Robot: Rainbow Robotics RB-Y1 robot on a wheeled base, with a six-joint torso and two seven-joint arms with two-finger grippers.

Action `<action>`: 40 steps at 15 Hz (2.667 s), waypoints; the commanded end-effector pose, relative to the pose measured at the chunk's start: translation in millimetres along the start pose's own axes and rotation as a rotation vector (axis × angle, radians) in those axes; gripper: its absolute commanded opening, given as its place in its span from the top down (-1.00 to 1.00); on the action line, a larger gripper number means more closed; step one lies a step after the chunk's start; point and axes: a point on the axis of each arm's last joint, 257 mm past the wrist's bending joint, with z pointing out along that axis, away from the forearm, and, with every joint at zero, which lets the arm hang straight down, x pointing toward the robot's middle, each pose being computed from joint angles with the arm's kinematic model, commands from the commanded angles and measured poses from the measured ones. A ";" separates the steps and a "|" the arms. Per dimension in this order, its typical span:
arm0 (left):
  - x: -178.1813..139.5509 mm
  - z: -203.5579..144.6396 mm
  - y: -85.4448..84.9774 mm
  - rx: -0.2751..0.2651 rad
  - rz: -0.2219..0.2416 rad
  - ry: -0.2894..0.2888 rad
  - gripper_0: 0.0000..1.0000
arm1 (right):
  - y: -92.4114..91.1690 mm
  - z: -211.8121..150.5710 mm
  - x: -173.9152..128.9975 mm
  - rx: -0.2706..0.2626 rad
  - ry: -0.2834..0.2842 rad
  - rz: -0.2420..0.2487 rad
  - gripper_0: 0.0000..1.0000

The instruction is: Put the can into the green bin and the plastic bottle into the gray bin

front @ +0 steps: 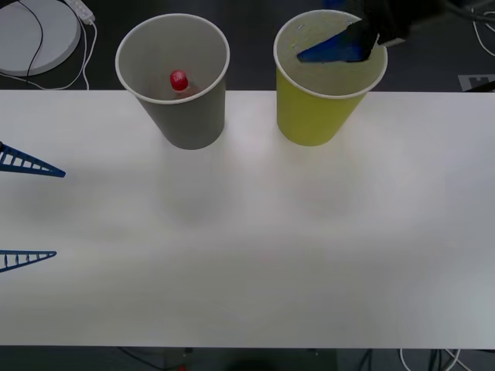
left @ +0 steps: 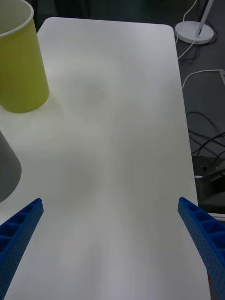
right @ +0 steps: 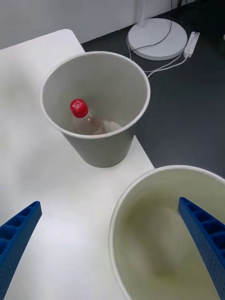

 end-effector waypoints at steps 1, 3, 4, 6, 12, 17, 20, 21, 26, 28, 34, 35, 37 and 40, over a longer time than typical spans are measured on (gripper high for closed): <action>0.0 0.0 0.0 0.000 0.000 0.000 -1.00 | 19.6 -9.6 24.6 0.000 -0.027 -0.017 -1.00; 0.0 0.0 0.0 0.000 0.000 0.000 -1.00 | 30.4 -17.4 38.3 0.000 -0.049 -0.045 -1.00; 0.0 0.0 0.0 0.000 0.000 0.000 -1.00 | 38.4 -21.6 44.9 -0.033 -0.075 -0.037 -1.00; 0.0 0.0 0.0 0.000 0.000 0.000 -1.00 | 51.7 -29.7 59.7 -0.103 -0.125 -0.036 -1.00; 0.0 0.0 0.0 0.000 0.000 0.000 -1.00 | 87.2 -62.8 111.3 -0.190 -0.218 -0.112 -1.00; 0.0 0.0 0.0 0.000 0.000 0.000 -1.00 | 114.4 -98.0 149.0 -0.257 -0.236 -0.181 -1.00; 0.0 0.0 0.0 0.000 0.000 0.000 -1.00 | 125.3 -112.8 168.1 -0.293 -0.245 -0.191 -1.00; 0.0 0.0 0.0 0.000 0.000 0.000 -1.00 | 127.3 -116.2 173.3 -0.301 -0.239 -0.189 -1.00; 0.0 0.0 0.0 0.000 0.000 0.000 -1.00 | 139.5 -127.3 193.0 -0.338 -0.227 -0.174 -1.00; 0.0 0.0 0.0 0.000 0.000 0.000 -1.00 | 147.5 -129.5 198.2 -0.346 -0.226 -0.173 -1.00; 0.0 0.0 0.0 0.000 0.000 0.000 -1.00 | 171.8 -130.7 205.5 -0.358 -0.232 -0.194 -1.00; 0.0 0.0 0.0 0.000 0.000 0.000 -1.00 | 174.1 -130.3 205.8 -0.357 -0.234 -0.196 -1.00; 0.0 0.0 0.0 0.000 0.000 0.000 -1.00 | 175.9 -129.8 206.8 -0.359 -0.233 -0.201 -1.00; 0.0 0.0 0.0 0.000 0.000 0.000 -1.00 | 175.1 -129.4 208.8 -0.356 -0.224 -0.204 -1.00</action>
